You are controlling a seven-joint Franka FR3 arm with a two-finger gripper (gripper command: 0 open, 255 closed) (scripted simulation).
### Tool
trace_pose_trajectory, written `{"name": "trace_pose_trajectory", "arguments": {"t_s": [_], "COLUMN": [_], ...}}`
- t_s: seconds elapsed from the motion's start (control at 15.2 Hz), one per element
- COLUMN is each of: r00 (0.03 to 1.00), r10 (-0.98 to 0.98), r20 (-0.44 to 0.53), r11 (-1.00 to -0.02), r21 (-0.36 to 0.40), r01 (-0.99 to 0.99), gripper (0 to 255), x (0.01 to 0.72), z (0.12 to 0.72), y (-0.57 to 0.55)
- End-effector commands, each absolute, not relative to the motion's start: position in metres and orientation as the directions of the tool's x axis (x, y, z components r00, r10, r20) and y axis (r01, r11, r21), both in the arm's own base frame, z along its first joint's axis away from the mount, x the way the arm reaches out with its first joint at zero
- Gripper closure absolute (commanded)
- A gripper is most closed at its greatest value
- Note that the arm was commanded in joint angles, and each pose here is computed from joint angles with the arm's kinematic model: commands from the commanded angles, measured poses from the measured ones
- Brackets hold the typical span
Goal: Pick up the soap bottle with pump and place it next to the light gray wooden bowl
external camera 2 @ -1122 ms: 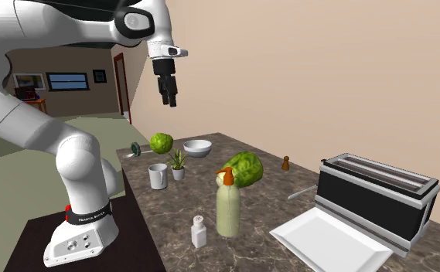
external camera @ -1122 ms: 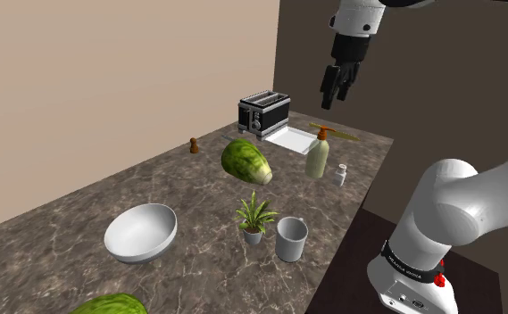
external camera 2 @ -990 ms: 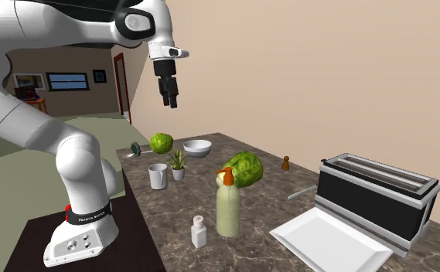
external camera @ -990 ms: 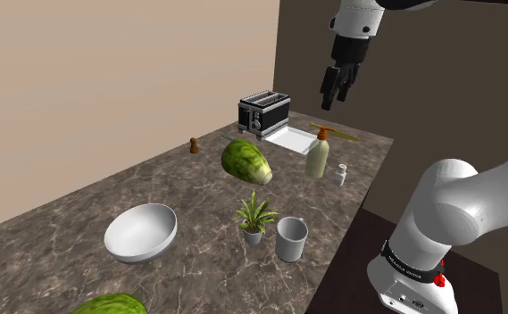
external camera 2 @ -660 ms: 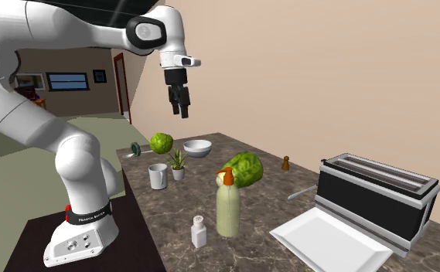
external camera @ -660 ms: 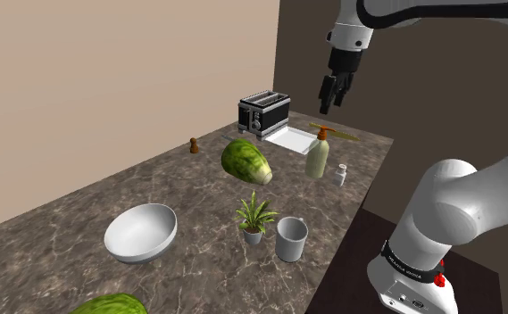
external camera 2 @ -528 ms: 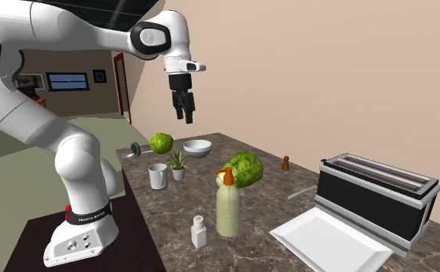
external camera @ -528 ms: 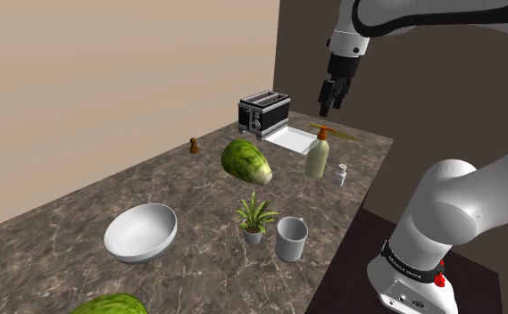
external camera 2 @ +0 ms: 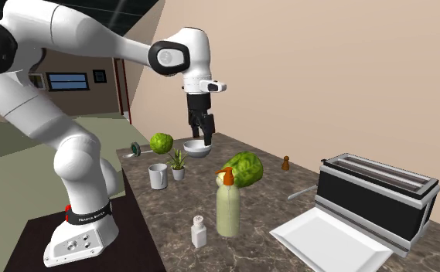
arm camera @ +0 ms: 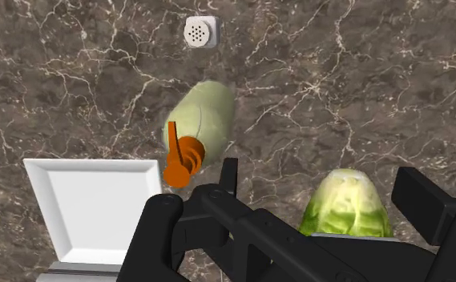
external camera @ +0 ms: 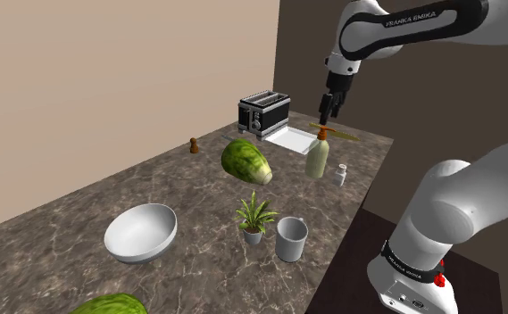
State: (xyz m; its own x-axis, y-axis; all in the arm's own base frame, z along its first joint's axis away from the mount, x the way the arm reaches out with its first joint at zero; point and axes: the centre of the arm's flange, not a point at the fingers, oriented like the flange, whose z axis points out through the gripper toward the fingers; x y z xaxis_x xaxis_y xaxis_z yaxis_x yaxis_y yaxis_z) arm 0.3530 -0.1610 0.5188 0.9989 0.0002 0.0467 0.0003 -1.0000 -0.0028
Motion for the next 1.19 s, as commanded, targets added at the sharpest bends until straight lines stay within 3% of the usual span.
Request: {"name": "trace_pose_trajectory", "arguments": {"t_s": [0.0, 0.53, 1.12], "r00": [0.999, 0.999, 0.999], "r10": [0.002, 0.008, 0.008], "r20": [0.045, 0.035, 0.035], "r11": [-1.0, -1.0, -1.0], "r21": [-0.005, -0.021, -0.021], "r01": [0.002, 0.008, 0.008], "gripper": [0, 0, 0], "x": [0.363, 0.394, 0.395], "z": [0.506, 0.45, 0.41], "y": [-0.185, -0.263, -0.263]}}
